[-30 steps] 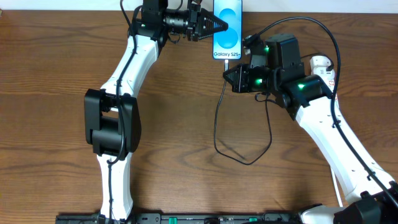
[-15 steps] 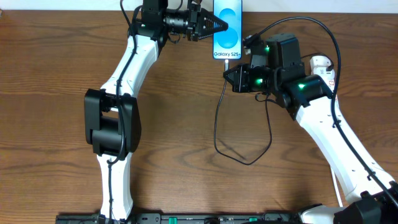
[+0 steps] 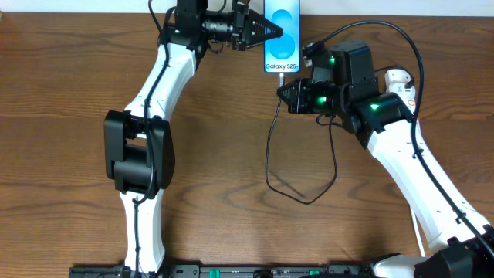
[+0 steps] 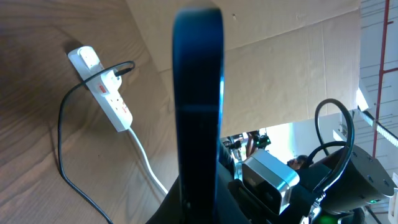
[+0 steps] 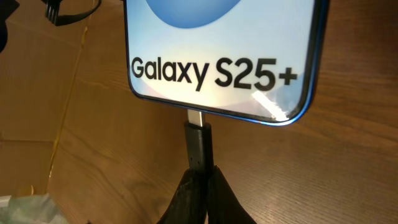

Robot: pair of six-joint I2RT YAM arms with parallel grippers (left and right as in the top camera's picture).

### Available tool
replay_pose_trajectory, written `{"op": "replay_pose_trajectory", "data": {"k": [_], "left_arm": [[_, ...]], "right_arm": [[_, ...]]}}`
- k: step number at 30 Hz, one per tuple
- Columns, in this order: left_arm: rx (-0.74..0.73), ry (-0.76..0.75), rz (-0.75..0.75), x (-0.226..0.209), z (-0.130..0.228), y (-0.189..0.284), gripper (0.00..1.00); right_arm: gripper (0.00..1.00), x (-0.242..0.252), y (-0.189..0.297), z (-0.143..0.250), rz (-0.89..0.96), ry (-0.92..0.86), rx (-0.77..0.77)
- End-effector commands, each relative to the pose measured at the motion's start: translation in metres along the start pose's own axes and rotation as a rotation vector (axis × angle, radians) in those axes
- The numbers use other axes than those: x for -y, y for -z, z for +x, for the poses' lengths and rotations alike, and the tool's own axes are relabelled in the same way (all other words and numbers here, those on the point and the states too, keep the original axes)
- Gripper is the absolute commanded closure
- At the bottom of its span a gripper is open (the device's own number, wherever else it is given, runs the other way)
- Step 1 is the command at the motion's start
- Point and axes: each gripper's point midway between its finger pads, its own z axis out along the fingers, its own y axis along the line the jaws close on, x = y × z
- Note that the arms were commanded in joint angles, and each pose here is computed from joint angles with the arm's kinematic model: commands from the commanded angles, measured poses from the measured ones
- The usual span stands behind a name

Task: Plug charger to phone and switch on socket
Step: 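Push the plug upward into the phone port with the right gripper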

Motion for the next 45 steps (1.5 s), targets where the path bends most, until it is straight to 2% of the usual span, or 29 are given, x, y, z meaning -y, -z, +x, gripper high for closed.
{"op": "replay_pose_trajectory", "data": {"k": [1, 30, 45], "left_arm": [[-0.068, -0.062, 0.057, 0.0315, 0.0103, -0.0013, 0.93], [-0.068, -0.063, 0.057, 0.0313, 0.0105, -0.0013, 0.93], [-0.068, -0.059, 0.057, 0.0311, 0.0107, -0.0013, 0.93]], "right_arm": [[0.99, 0.0007, 0.0074, -0.0208, 0.010, 0.003, 0.069], [0.99, -0.0036, 0.0084, -0.0223, -0.014, 0.124, 0.069], [0.99, 0.0023, 0.0130, -0.0291, -0.005, 0.107, 0.087]]}}
